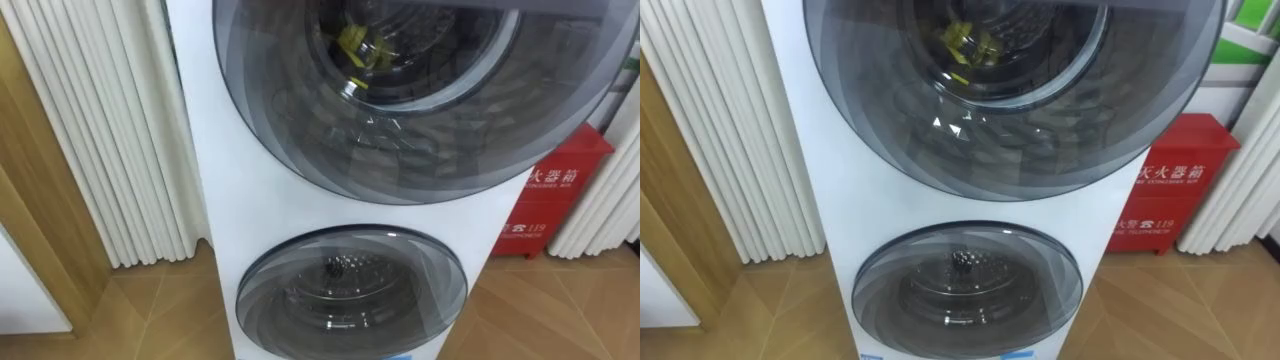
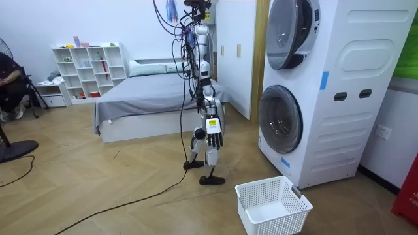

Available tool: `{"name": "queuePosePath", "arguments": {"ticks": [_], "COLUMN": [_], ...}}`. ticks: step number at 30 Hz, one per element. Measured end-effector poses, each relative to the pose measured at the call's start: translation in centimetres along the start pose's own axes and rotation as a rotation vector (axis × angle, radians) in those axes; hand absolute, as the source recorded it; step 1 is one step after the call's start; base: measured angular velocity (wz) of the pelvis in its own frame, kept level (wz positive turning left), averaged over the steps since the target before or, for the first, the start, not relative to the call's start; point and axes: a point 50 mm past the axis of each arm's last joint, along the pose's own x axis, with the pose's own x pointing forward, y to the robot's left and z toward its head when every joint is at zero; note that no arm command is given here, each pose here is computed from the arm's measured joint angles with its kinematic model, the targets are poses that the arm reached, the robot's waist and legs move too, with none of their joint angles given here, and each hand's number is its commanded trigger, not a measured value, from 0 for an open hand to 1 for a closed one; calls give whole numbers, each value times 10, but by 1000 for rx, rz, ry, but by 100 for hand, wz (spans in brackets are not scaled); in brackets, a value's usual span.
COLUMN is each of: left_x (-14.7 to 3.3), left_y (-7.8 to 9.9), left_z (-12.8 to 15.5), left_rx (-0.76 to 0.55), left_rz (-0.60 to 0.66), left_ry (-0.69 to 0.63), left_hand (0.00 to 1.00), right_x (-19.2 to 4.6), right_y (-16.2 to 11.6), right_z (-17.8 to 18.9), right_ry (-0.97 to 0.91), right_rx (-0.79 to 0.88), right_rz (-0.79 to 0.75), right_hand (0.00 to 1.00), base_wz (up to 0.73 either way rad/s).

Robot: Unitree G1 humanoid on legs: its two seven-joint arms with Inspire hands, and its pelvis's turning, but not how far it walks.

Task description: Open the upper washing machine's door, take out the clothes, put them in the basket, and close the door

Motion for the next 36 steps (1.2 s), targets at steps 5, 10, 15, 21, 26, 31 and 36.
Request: {"name": "queuePosePath", "arguments": {"ticks": [5, 10, 15, 21, 26, 31, 36], "left_x": [0, 0, 0, 0, 0, 0, -1], "left_y": [-1, 0, 0, -1, -1, 3, 10], "left_z": [1, 4, 5, 6, 10, 13, 20], "left_rx": [14, 12, 12, 28, 30, 23, -1], "left_rz": [-1, 0, -5, -11, -34, -38, -18], "left_ry": [-10, -27, -27, -32, -43, -63, -119], "left_hand": [0, 0, 0, 0, 0, 0, 0], "right_x": [0, 0, 0, 0, -1, -11, -42], "right_y": [1, 2, 3, 4, 5, 6, -2], "right_z": [2, 3, 5, 6, 22, 80, 147], "right_ry": [-8, -18, -28, -32, -87, -307, -602], "right_rx": [1, 18, 16, 34, 59, 169, 277], "right_rz": [14, 32, 41, 38, 18, 13, -3], "right_hand": [0, 0, 0, 0, 0, 0, 0], "base_wz": [0, -1, -1, 0, -2, 0, 1]}}
